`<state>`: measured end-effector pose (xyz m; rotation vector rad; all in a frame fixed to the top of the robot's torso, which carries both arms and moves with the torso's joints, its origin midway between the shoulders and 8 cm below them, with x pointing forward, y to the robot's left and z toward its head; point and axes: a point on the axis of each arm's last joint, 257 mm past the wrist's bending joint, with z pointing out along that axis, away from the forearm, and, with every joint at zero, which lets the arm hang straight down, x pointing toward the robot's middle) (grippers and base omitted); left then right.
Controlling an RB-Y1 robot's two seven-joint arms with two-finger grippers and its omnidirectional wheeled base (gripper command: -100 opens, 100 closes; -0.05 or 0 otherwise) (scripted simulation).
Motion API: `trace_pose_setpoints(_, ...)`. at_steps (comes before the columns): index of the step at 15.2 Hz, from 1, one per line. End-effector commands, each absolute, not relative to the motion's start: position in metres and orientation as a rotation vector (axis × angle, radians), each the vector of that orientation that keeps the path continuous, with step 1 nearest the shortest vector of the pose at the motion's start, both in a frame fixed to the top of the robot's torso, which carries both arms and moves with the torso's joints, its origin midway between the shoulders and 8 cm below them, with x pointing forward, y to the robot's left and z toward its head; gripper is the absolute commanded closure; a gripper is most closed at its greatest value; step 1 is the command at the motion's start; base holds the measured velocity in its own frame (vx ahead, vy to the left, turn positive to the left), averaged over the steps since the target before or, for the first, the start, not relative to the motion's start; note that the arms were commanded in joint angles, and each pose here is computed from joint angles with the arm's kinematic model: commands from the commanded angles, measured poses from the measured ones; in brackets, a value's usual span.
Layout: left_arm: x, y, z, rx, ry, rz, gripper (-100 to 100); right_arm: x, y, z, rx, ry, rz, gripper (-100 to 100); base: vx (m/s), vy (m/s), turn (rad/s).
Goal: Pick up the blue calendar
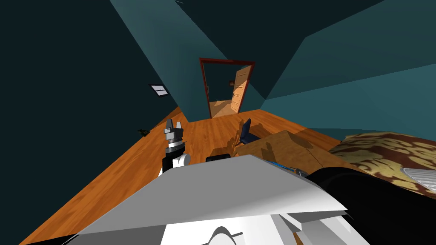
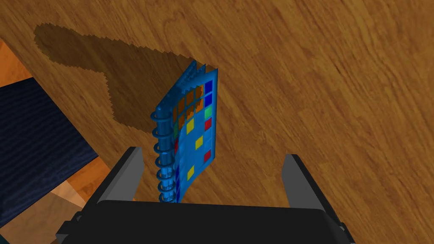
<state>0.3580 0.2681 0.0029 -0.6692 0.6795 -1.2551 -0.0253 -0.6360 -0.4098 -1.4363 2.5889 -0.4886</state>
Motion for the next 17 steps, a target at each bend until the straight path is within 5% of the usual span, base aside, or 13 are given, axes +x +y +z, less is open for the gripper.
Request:
trace_pose_setpoints(1,0.358,0.268,0.003,-0.669,0.680,-1.255,0,-0.028,-0.636,-0.411,-1.432,2.598,-0.487,-100,0.096,-0.008,0.029)
trace_pose_setpoints(6,0.358,0.268,0.003,-0.669,0.680,-1.255,0,-0.036,-0.635,-0.414,-1.426,2.615,-0.473,-100,0.106,0.001,0.000)
trace_pose_setpoints(11,0.358,0.268,0.003,-0.669,0.679,-1.255,0,-0.037,-0.627,-0.434,-1.404,2.619,-0.472,-100,-0.017,-0.018,0.070)
trace_pose_setpoints(12,0.358,0.268,0.003,-0.669,0.679,-1.255,0,-0.037,-0.627,-0.435,-1.404,2.618,-0.475,100,0.000,0.000,0.000)
trace_pose_setpoints(17,0.358,0.268,0.003,-0.669,0.679,-1.255,0,-0.036,-0.631,-0.425,-1.415,2.618,-0.474,100,0.005,0.002,-0.009)
